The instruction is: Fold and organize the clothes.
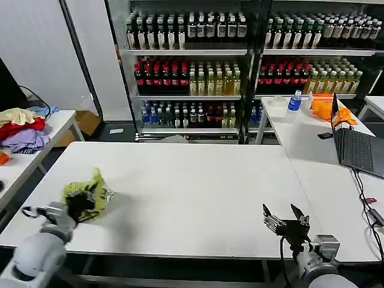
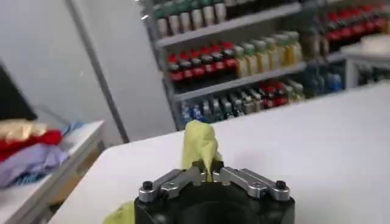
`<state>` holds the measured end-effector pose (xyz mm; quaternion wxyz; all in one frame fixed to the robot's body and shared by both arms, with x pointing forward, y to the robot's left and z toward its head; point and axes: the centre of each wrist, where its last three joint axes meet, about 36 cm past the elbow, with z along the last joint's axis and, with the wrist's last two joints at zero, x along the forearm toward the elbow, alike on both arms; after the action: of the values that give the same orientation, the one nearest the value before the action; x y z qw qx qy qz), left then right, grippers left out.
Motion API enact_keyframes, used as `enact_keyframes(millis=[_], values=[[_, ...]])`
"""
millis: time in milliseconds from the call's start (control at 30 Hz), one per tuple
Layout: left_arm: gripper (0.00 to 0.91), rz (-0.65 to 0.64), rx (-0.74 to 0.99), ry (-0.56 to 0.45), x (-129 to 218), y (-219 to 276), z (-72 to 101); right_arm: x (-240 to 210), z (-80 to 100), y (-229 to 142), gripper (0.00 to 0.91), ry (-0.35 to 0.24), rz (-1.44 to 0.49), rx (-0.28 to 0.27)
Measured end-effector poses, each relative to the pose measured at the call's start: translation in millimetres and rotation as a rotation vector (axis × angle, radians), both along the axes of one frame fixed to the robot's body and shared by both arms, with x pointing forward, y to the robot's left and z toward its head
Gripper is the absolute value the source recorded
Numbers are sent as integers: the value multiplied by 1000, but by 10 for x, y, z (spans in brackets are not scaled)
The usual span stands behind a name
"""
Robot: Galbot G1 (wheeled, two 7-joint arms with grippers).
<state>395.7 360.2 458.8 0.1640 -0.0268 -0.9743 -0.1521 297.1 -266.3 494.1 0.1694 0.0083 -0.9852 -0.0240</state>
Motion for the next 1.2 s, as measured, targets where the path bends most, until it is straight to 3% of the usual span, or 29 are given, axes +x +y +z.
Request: enact_keyframes(millis=[433,767,1133,1167,1200], values=[[20,-150,110,-15,-57,-895,-339,-45,-56,13,907,12,-17,-15],[30,-185,-28,51,136,-1648,-560,-34,-73,12,907,13,-23,-23],[30,-255,-186,100,450,-2487,-621,8,-56,-51,907,5,-26,-35],[40,-262,-194,103,470,-2554,-623,9,-53,-56,907,5,-27,-36],[343,-270,-203,106,492,-2629,-622,11,-50,-62,907,3,-27,-37]])
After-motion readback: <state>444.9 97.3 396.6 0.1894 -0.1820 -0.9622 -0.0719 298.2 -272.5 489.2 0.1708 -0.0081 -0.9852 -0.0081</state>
